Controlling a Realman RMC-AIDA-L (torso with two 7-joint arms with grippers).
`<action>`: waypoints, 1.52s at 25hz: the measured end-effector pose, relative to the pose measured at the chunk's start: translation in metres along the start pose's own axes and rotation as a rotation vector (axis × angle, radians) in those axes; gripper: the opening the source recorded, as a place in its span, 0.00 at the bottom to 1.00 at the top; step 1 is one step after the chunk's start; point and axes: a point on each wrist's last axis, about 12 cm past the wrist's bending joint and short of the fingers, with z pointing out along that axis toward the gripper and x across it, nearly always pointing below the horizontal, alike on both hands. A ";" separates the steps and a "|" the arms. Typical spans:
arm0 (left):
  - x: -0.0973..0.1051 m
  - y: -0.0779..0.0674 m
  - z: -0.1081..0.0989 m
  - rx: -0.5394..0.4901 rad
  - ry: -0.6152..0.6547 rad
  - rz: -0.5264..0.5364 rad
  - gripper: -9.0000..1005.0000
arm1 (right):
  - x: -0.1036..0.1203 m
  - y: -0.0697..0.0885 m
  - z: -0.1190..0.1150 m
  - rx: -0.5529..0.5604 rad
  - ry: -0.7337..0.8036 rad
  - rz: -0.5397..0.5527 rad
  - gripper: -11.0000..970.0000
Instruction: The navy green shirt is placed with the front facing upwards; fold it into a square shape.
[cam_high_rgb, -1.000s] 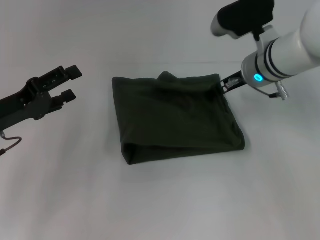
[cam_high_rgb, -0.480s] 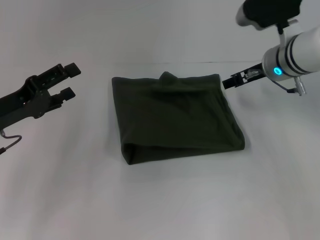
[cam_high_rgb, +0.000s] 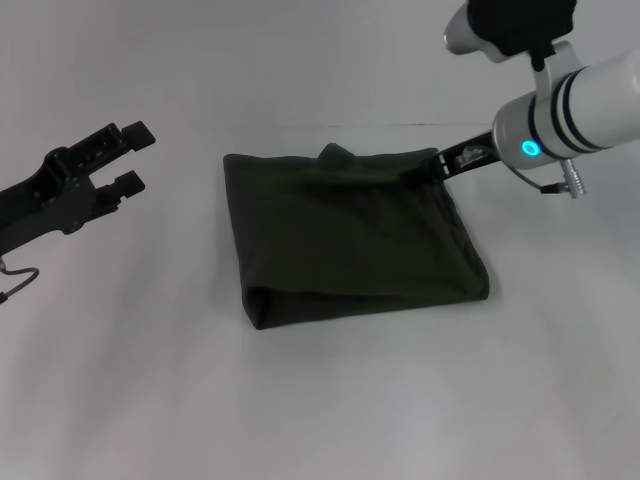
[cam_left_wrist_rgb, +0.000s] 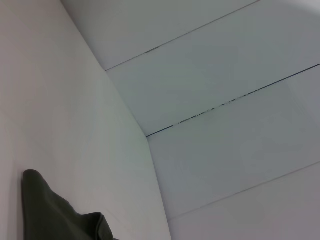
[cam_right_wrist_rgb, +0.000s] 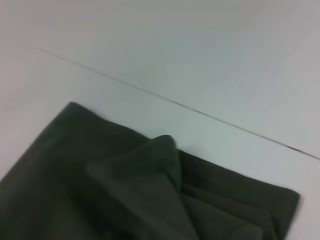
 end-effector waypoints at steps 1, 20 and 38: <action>0.000 0.000 0.000 0.000 -0.001 -0.001 0.92 | 0.000 0.002 0.001 -0.004 0.002 -0.011 0.82; -0.001 0.000 0.001 0.020 -0.033 -0.023 0.92 | -0.004 0.021 0.033 0.098 0.021 -0.229 0.82; -0.001 0.000 0.005 0.026 -0.037 -0.027 0.92 | 0.009 -0.046 0.012 0.307 -0.007 0.020 0.82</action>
